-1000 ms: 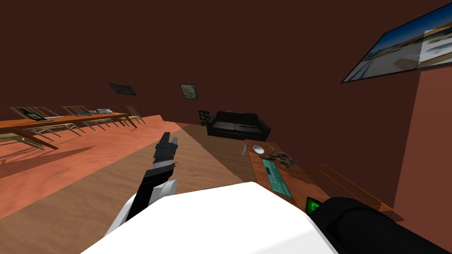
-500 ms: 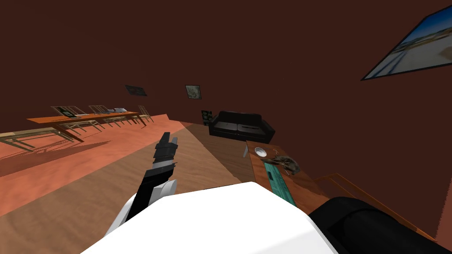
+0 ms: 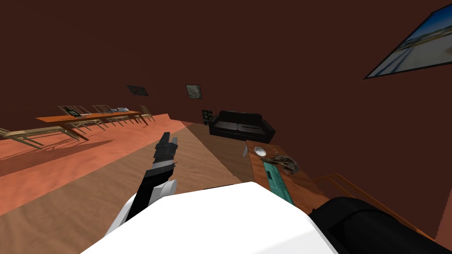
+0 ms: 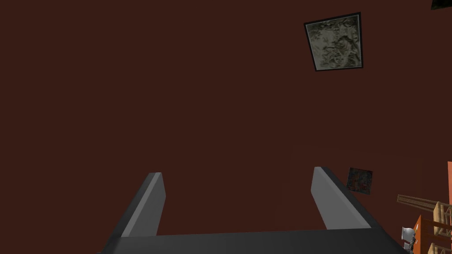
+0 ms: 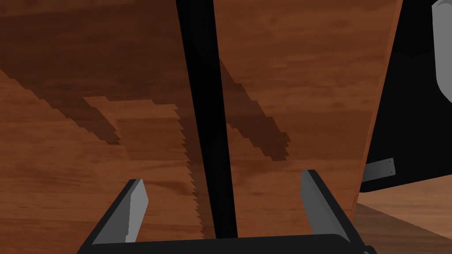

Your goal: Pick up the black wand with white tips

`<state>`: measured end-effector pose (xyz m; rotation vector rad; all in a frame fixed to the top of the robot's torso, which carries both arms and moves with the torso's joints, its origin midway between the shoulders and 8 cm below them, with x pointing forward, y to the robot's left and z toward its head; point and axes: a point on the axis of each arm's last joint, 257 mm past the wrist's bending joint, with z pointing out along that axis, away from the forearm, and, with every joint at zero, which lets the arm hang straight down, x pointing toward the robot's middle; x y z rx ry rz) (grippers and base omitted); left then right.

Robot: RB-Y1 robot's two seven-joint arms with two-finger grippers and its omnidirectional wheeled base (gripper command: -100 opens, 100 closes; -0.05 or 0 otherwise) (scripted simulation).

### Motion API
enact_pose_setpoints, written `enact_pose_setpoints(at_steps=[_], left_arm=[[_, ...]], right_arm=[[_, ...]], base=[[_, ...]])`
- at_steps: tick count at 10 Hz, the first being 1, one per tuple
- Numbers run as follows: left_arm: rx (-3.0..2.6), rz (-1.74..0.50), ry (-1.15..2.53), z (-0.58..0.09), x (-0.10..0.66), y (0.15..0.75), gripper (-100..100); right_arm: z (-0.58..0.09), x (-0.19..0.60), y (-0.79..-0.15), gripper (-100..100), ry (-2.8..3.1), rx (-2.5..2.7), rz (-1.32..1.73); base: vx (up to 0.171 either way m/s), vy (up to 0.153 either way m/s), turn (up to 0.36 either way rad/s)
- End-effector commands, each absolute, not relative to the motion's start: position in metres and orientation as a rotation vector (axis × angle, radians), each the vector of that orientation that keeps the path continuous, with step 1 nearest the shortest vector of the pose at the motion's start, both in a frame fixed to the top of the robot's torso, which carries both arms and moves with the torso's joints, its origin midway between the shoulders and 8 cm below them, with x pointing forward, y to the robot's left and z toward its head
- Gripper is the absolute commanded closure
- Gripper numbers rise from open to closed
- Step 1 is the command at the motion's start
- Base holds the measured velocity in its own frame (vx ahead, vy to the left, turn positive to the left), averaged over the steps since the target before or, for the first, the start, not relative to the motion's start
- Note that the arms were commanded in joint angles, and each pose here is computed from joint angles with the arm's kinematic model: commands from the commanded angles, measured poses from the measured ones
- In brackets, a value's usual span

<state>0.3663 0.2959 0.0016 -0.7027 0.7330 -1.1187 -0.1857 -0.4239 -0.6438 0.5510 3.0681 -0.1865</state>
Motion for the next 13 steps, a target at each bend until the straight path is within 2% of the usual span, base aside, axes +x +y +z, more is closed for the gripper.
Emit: enact_pose_setpoints(at_steps=[1,3,5,11,12,13], left_arm=[[-0.703,-1.119,0.733,0.002,0.366,0.296,0],[-0.703,-1.119,0.733,0.002,0.366,0.296,0],[-0.703,-1.119,0.733,0.002,0.366,0.296,0],[-0.703,-1.119,0.733,0.002,0.366,0.296,0],[-0.703,-1.119,0.733,0.002,0.366,0.296,0],[-0.703,-1.119,0.733,0.002,0.366,0.296,0]], right_arm=[[-0.65,-0.177,-0.42,-100,3.066,0.554,-0.181],[-0.654,-0.158,-0.408,-100,3.036,0.545,-0.131],[-0.649,-0.178,-0.42,-100,3.067,0.554,-0.183],[-0.658,-0.167,-0.411,-100,3.072,0.568,-0.19],[-0.658,-0.167,-0.411,100,3.072,0.568,-0.189],[-0.658,-0.167,-0.411,100,3.072,0.568,-0.189]], base=[[-0.061,-0.033,0.032],[-0.02,-0.012,0.0],[0.004,0.003,0.002],[-0.02,-0.011,0.016],[0.0,0.0,0.0],[0.0,0.0,0.0]])
